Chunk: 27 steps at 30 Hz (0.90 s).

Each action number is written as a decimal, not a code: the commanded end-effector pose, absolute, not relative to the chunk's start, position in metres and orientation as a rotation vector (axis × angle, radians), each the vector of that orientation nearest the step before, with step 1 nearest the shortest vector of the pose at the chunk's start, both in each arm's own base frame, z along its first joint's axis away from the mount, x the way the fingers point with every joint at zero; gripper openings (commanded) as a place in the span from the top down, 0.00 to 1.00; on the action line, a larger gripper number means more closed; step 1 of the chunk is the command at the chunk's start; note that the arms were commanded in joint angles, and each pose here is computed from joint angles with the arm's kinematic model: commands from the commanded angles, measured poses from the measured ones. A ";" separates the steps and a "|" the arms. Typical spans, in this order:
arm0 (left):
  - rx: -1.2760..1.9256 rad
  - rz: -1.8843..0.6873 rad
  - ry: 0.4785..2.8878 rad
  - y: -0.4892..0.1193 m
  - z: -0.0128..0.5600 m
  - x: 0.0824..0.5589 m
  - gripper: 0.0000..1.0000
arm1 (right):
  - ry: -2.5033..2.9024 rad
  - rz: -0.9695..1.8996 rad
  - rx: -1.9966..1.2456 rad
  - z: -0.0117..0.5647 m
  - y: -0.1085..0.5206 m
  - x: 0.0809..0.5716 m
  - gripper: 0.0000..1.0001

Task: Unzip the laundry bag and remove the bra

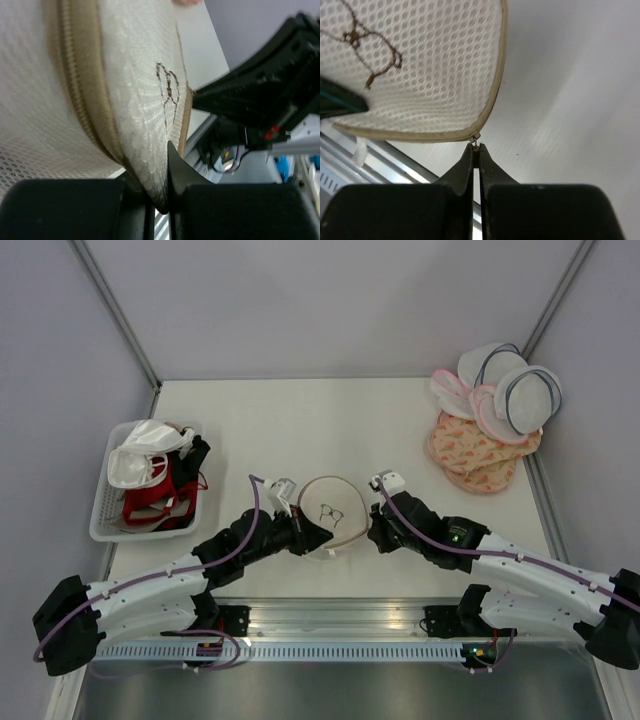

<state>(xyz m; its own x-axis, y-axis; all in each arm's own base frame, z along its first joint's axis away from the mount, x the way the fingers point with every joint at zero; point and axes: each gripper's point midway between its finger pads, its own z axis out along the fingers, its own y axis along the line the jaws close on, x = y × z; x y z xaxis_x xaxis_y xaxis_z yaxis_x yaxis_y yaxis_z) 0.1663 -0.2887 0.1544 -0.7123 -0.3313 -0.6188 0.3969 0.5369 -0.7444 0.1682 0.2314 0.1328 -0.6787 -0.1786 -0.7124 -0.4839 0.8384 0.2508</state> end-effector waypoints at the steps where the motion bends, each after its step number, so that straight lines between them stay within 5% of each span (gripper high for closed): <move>1: 0.543 -1.244 2.035 -0.299 0.170 0.132 0.98 | 2.322 0.291 -0.398 0.136 0.197 0.185 1.00; 14: 1.094 -1.511 2.089 -0.318 0.183 0.070 0.98 | 2.206 0.025 -0.289 0.180 0.162 0.215 1.00; 21: 0.698 -1.001 2.082 -0.307 0.201 0.162 0.96 | 2.226 0.114 -0.308 0.168 0.169 0.206 0.99; 25: 0.492 -0.798 2.045 -0.297 0.209 0.212 0.80 | 2.251 0.162 -0.313 0.160 0.175 0.200 1.00; 26: 0.446 -0.761 2.042 -0.295 0.209 0.222 0.51 | 2.261 0.172 -0.321 0.156 0.177 0.199 1.00; 27: 0.426 -0.725 2.069 -0.296 0.199 0.228 0.39 | 2.260 0.188 -0.309 0.156 0.179 0.199 1.00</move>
